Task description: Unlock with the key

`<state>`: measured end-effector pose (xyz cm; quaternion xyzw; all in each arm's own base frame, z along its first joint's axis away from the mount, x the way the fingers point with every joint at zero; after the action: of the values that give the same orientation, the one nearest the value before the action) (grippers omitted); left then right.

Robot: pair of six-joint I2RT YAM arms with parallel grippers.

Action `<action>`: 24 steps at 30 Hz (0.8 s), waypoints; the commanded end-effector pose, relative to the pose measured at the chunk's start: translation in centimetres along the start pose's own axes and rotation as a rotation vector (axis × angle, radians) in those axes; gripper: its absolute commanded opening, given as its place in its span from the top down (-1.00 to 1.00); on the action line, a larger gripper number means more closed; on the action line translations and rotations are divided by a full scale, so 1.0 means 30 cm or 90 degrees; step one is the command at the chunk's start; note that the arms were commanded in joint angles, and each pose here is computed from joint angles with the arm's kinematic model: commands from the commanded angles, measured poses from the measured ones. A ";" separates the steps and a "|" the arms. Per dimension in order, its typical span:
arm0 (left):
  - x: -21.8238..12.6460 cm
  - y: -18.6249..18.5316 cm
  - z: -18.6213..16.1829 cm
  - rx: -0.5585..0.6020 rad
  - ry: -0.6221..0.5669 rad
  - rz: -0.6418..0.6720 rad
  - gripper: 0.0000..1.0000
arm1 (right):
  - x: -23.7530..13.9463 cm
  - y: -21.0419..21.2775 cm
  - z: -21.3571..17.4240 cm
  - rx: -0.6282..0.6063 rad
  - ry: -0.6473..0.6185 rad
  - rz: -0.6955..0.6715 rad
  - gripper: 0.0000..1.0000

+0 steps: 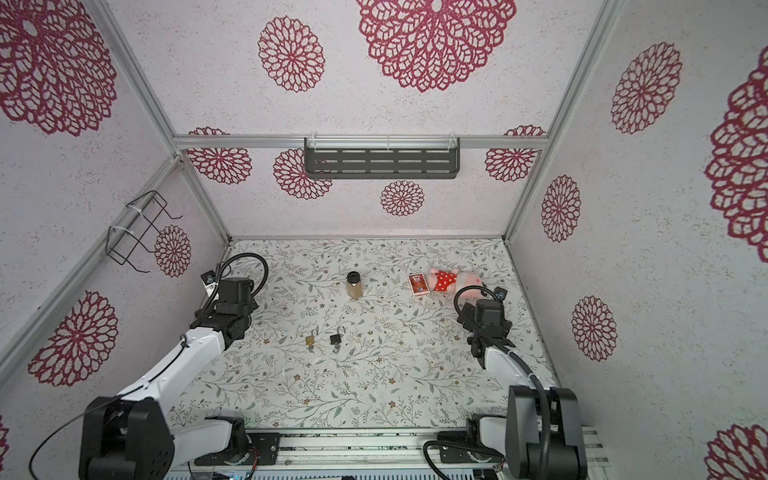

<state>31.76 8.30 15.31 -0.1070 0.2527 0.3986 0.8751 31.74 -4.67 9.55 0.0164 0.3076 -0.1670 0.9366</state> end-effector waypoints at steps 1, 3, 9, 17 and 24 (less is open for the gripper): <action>0.033 -0.090 0.075 0.004 -0.128 -0.109 -0.95 | 0.018 -0.017 0.108 -0.020 -0.138 -0.030 -0.98; 0.039 -0.097 0.057 -0.017 -0.176 -0.143 -0.95 | 0.028 0.002 0.121 -0.033 -0.155 -0.009 -0.98; 0.020 -0.081 0.008 -0.035 -0.278 -0.242 -0.95 | 0.014 0.065 0.149 -0.068 -0.257 0.094 -0.98; 0.116 -0.150 -0.011 0.002 -0.201 -0.274 -0.95 | 0.012 0.133 0.108 -0.130 -0.281 0.135 -0.98; 0.131 -0.121 -0.003 -0.024 -0.200 -0.253 -0.95 | 0.005 0.135 0.107 -0.129 -0.286 0.131 -0.98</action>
<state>36.73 8.80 13.40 -0.1074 0.0737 0.2420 0.9615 34.59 -1.59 9.90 -0.0753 0.1437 -0.0416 0.9859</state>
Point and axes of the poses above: each gripper's point midway between its finger pads, its own x axis out along the fingers, its own y axis along the line the jaws close on, z = x × y, the point moved 3 cm from there along -x, back along the fingers, and after that the axes turned 10 degrees about -x, right-handed, at the moved point
